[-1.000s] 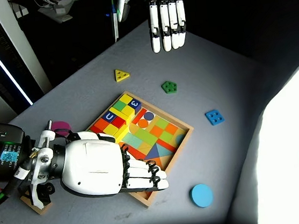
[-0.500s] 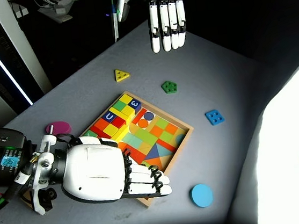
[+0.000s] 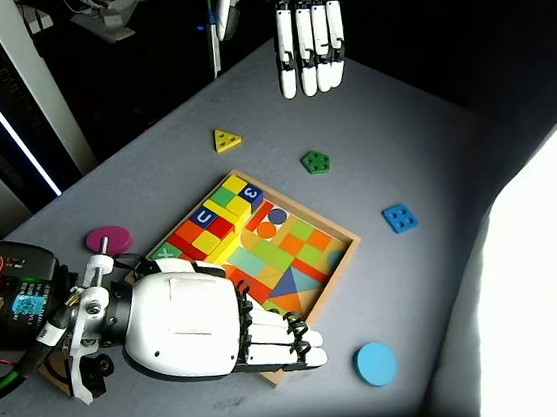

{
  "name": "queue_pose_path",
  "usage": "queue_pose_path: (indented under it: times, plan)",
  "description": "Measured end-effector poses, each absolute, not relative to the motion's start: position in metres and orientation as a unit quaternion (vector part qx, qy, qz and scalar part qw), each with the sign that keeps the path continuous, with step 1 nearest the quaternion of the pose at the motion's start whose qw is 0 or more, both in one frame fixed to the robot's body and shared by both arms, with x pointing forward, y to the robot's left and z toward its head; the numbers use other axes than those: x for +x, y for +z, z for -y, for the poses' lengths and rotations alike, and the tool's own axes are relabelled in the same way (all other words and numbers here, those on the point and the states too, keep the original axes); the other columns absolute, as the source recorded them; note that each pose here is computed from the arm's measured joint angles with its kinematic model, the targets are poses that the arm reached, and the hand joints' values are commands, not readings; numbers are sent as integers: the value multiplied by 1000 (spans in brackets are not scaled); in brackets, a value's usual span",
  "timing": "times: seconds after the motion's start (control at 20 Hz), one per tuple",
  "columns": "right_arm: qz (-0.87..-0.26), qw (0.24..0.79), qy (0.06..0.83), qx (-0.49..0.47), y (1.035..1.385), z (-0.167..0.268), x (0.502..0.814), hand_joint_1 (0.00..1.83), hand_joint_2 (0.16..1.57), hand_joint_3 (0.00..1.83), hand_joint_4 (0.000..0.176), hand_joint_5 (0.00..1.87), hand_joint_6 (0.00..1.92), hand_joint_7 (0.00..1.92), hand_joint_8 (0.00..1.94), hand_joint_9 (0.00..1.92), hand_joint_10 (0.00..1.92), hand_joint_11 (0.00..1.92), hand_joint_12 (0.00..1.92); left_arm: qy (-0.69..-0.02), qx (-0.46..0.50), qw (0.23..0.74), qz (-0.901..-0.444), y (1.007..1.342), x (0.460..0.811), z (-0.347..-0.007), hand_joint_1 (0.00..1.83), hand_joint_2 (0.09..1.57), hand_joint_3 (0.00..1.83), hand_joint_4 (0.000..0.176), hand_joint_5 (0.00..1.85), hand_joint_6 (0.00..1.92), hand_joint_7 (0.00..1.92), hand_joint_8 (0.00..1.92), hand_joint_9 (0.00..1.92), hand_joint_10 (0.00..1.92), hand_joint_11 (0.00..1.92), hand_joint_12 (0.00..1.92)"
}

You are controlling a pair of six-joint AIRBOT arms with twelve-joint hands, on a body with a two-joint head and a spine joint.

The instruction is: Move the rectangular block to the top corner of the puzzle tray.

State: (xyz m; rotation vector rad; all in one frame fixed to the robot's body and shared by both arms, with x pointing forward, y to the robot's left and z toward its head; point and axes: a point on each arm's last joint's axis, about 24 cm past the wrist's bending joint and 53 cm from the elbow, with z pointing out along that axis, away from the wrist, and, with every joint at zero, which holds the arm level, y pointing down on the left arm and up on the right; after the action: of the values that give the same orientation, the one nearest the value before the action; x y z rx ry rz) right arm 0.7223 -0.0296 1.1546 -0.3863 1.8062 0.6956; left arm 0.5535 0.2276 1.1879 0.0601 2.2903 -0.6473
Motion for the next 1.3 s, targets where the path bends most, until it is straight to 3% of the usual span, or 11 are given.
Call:
queue_pose_path:
  times: [0.25,0.75,1.3]
  plan:
    - [-765,548,297,-163,1158,33,718,0,1178,1,0,682,116,157,1,0,0,0,0,-252,23,371,-893,1188,553,-228,0,1249,0,42,183,4,125,4,97,4,0,493]
    - [-769,545,290,-165,1150,35,719,0,1176,0,0,701,123,188,11,3,1,0,0,-252,23,371,-893,1188,553,-228,0,1258,1,35,172,2,111,1,84,2,0,450]
    - [-766,552,288,-161,1149,34,726,0,1178,0,0,672,109,149,2,0,0,0,0,-253,24,371,-893,1188,553,-227,0,1248,0,44,171,3,109,1,88,3,0,491]
